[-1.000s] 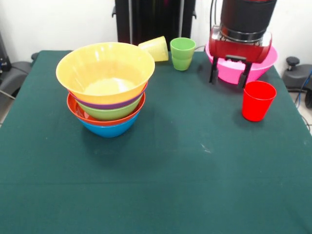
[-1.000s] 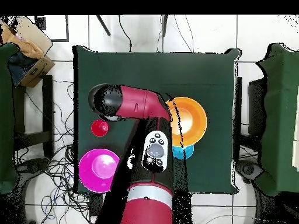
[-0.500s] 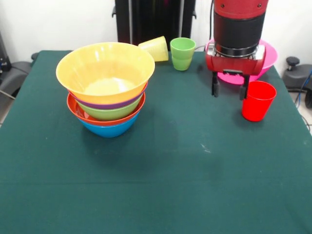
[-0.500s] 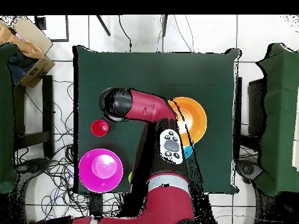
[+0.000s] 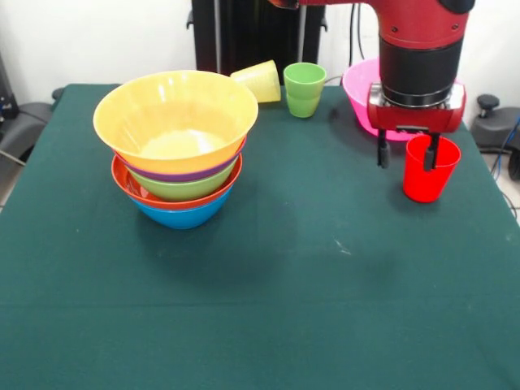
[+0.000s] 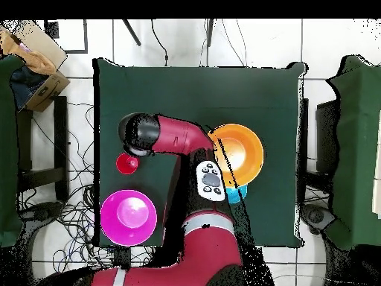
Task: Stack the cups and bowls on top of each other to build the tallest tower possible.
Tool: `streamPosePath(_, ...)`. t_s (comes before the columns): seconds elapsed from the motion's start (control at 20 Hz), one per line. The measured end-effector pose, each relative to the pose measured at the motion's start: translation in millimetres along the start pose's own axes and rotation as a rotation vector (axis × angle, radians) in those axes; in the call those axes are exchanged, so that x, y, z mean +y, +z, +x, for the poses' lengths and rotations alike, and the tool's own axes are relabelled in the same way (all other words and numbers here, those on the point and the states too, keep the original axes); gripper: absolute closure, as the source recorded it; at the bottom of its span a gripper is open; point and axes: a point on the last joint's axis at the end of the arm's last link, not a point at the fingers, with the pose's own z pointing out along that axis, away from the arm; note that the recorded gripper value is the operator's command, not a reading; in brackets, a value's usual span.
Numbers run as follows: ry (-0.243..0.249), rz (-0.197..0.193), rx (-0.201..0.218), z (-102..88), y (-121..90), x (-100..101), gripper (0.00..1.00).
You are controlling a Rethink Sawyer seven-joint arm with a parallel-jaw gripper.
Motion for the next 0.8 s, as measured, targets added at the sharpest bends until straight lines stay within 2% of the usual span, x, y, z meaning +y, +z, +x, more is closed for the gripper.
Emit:
streamPosePath(0.3,-0.013,-0.008,0.010,5.0,5.2,9.2,0.00)
streamPosePath(0.8,-0.016,-0.009,0.017,6.1,5.6,10.0,0.00)
